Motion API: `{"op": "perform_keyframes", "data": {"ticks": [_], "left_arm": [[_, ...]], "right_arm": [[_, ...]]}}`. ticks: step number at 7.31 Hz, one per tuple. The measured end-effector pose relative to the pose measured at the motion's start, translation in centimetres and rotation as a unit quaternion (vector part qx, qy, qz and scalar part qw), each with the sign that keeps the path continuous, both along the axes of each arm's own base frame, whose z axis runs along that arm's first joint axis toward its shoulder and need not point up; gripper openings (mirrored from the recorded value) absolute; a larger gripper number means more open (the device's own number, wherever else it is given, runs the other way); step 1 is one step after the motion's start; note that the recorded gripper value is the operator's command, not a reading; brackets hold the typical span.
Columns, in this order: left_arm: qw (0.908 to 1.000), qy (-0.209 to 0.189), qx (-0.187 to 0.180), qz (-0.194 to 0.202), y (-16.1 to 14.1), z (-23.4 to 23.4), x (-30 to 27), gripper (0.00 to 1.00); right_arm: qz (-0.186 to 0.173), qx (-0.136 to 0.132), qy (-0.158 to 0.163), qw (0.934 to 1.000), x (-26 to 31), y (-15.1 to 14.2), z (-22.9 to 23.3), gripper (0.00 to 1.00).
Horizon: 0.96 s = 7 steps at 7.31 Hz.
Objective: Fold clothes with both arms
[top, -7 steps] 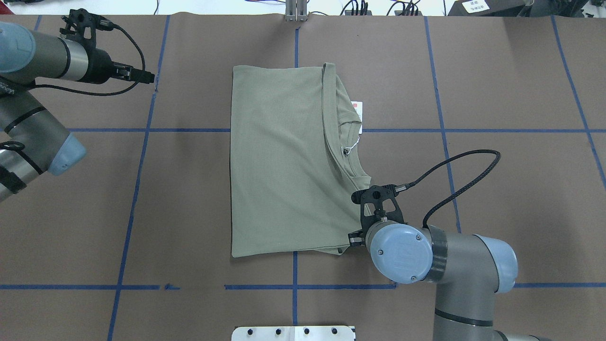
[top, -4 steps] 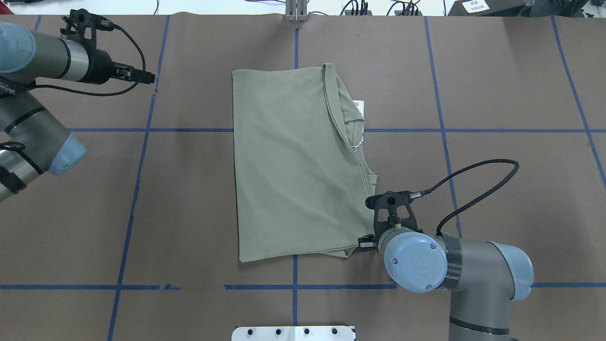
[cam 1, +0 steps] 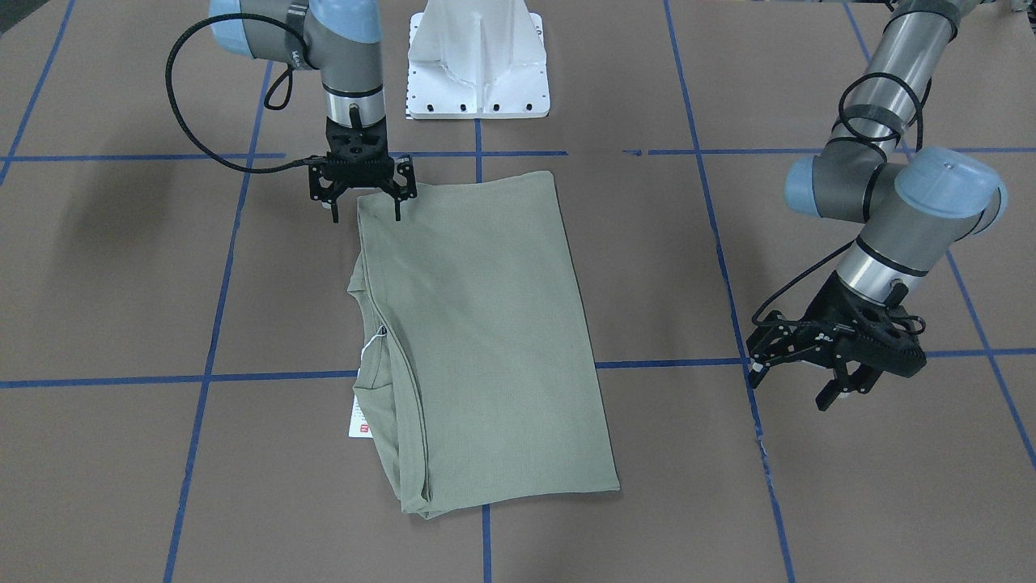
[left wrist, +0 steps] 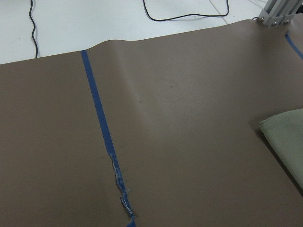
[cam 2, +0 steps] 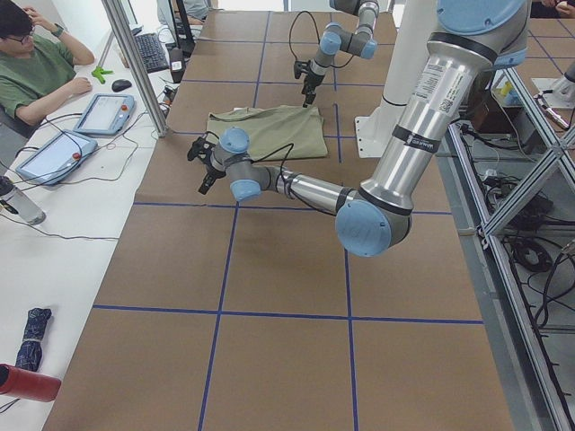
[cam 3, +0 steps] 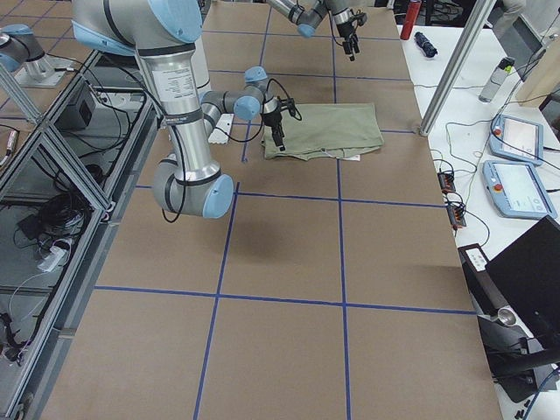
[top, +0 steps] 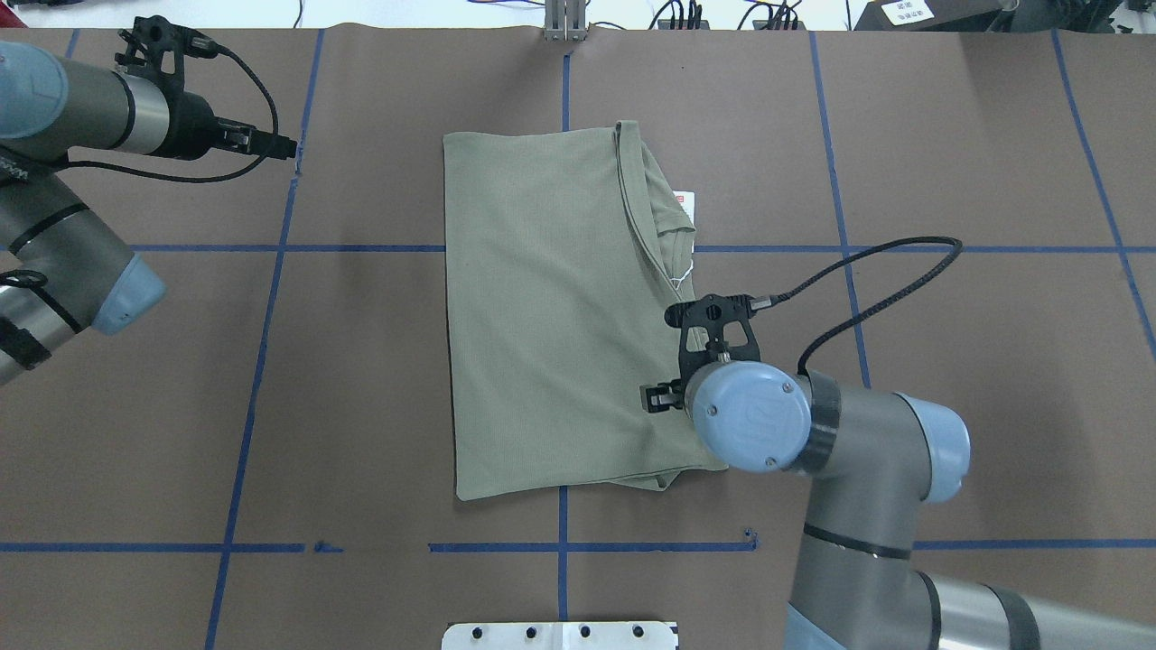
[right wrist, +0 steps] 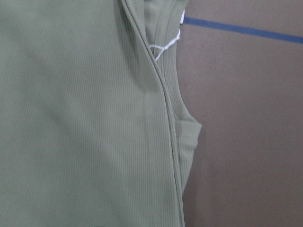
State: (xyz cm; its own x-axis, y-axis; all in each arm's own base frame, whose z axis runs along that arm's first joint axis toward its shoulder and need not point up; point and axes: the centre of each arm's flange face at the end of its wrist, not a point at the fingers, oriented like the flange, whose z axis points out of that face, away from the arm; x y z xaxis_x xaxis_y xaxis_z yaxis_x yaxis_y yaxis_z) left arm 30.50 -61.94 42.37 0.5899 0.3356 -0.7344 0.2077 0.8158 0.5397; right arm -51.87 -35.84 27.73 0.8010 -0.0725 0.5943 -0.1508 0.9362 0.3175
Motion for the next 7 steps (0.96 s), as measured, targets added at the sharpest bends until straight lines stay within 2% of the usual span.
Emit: {"op": "perform_keyframes", "data": {"ticks": [3, 4, 5, 7], "left_arm": [[0.9997, 0.01, -0.005, 0.021, 0.6, -0.2, 0.1, 1.0], [0.9997, 0.01, -0.007, 0.023, 0.7, 0.0, 0.0, 1.0], [0.9997, 0.009, -0.008, 0.023, 0.8, 0.2, -0.1, 1.0], [0.9997, 0.009, -0.009, 0.023, 0.8, 0.3, -0.1, 1.0]], "right_arm": [[0.007, -0.009, 0.052, 0.9986, -3.6, -12.4, -1.6, 1.0], [0.003, -0.012, 0.067, 0.9977, -4.4, -15.6, -1.5, 1.0], [0.001, -0.011, 0.072, 0.9973, -4.9, -17.2, -1.1, 1.0], [-0.004, -0.007, 0.076, 0.9971, -5.3, -18.3, -0.3, 1.0]]}}
